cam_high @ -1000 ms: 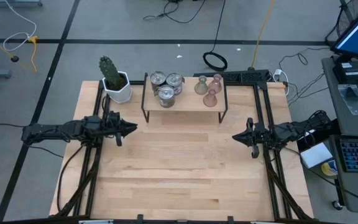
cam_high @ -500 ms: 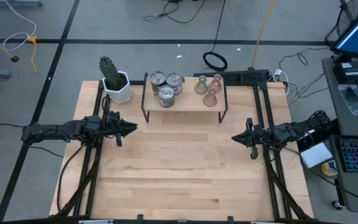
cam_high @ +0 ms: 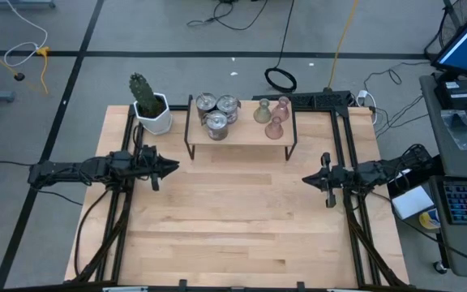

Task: Pick & Place candle stick holders
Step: Return to Home Position

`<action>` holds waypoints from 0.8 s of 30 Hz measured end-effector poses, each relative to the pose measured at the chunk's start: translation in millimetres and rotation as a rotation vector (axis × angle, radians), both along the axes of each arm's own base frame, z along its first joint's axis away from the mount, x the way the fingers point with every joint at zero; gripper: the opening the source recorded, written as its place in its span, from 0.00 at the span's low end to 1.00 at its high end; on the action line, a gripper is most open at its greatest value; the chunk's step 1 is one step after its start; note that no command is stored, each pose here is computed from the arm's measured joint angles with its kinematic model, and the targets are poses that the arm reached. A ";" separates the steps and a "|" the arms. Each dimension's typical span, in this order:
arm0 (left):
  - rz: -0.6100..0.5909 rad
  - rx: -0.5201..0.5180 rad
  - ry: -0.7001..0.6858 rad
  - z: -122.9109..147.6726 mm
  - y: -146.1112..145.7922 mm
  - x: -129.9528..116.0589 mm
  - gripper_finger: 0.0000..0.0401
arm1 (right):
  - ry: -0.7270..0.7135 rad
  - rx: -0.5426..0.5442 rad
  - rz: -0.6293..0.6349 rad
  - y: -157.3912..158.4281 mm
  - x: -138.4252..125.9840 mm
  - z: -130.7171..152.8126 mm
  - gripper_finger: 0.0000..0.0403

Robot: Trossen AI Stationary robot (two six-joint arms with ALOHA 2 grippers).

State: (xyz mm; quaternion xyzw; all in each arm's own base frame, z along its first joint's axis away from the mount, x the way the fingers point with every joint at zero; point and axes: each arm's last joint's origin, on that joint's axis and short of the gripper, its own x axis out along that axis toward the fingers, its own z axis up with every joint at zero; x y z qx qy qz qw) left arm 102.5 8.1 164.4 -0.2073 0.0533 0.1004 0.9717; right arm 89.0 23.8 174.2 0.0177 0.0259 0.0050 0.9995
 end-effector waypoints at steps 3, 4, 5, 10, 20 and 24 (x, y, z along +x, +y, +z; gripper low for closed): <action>0.000 0.000 -0.005 0.5 0.0 0.1 0.19 | -0.024 0.010 0.000 0.1 0.2 2.0 0.00; 0.000 0.001 -0.005 0.5 0.0 0.1 0.19 | -0.030 0.012 -0.001 0.1 0.3 2.4 0.00; 0.000 0.000 -0.006 0.6 0.0 0.1 0.19 | -0.036 0.014 0.000 0.1 0.3 2.9 0.00; 0.000 0.001 -0.010 0.9 0.0 0.1 0.19 | -0.053 0.021 -0.001 0.2 0.5 4.1 0.00; 0.000 0.001 -0.011 1.1 0.0 0.1 0.19 | -0.056 0.022 -0.001 0.2 0.5 4.3 0.00; 0.000 0.001 -0.011 1.1 0.0 0.1 0.19 | -0.057 0.023 -0.002 0.1 0.5 4.5 0.00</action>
